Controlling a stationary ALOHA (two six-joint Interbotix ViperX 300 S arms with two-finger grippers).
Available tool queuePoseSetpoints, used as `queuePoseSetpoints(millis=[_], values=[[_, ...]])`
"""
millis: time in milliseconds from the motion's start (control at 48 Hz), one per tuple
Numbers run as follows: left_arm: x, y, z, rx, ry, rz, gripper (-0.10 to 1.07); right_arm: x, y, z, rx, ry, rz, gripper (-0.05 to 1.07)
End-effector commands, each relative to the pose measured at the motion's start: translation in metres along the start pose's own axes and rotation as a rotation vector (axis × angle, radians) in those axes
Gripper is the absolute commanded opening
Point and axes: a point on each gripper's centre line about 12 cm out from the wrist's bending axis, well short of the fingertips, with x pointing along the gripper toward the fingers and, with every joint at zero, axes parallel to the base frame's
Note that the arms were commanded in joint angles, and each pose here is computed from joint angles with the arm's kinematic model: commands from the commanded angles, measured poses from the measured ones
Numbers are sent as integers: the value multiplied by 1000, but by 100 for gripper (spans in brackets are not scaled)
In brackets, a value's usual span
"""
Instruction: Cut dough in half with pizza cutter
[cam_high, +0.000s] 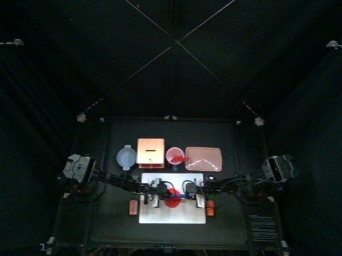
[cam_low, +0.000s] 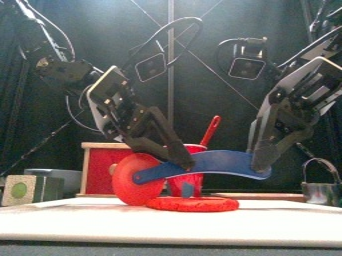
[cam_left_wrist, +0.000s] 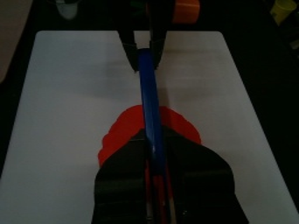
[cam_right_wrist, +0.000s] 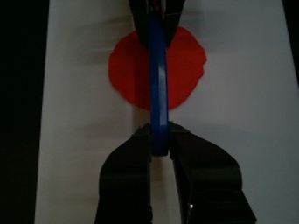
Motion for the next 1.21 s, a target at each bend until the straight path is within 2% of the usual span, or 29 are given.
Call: queuePoseSetpoints(millis=[0,333,542,750,1188], values=[[7,0,9,3,-20,0,39,-10,2,14,-6,-57,9,38],[30,-2,16,1,32,-4,39,-13,4,-4,-23,-21,14,38],[43,-4,20,6,59,-9,39,-26,3,-11,-19,-29,19,38],[49,-6,26,39,46,-21,38,-39,2,-17,-21,-41,27,38],[77,-8,27,70,41,-30,38,-62,5,-26,-26,-17,80,38]])
